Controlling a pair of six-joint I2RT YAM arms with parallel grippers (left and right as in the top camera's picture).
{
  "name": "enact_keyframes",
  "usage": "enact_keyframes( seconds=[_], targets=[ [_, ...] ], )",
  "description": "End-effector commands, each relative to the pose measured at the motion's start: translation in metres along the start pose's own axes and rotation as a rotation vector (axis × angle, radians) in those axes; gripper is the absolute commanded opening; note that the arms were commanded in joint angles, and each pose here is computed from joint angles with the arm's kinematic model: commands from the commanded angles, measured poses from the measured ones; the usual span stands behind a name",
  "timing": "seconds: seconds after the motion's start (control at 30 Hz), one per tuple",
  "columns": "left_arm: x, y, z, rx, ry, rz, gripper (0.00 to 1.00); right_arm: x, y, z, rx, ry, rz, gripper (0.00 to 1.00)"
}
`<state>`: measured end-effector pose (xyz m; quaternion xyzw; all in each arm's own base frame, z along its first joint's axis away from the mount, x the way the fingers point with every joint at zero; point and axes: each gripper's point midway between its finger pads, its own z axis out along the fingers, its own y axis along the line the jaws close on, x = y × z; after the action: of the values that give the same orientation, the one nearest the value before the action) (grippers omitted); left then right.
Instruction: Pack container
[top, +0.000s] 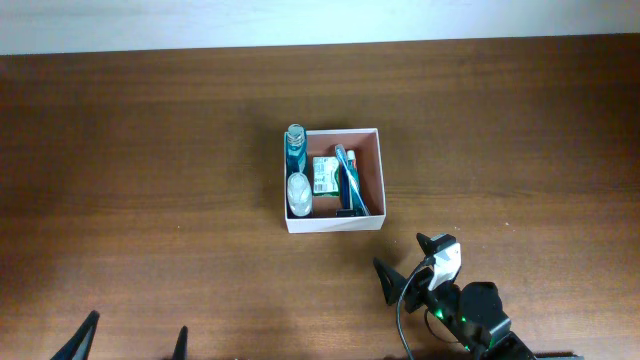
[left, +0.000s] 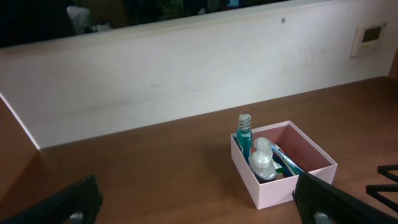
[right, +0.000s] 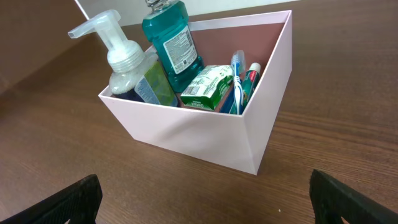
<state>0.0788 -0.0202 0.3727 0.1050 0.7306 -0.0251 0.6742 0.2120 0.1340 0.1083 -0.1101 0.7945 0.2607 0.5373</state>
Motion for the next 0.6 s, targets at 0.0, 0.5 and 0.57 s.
enact_keyframes(
  seconds=[0.0,0.5,0.57],
  targets=[
    [-0.009,-0.004,-0.018,0.013,-0.065,0.042,1.0,0.003,0.001,0.0,-0.005,0.008,0.008,0.98],
    [0.002,-0.003,-0.046,-0.018,-0.121,0.081,1.0,0.003,0.001,0.0,-0.005,0.008,0.008,0.98],
    [-0.003,-0.002,-0.039,-0.022,-0.141,0.098,1.0,0.003,0.001,0.0,-0.005,0.008,0.008,0.98]
  ],
)
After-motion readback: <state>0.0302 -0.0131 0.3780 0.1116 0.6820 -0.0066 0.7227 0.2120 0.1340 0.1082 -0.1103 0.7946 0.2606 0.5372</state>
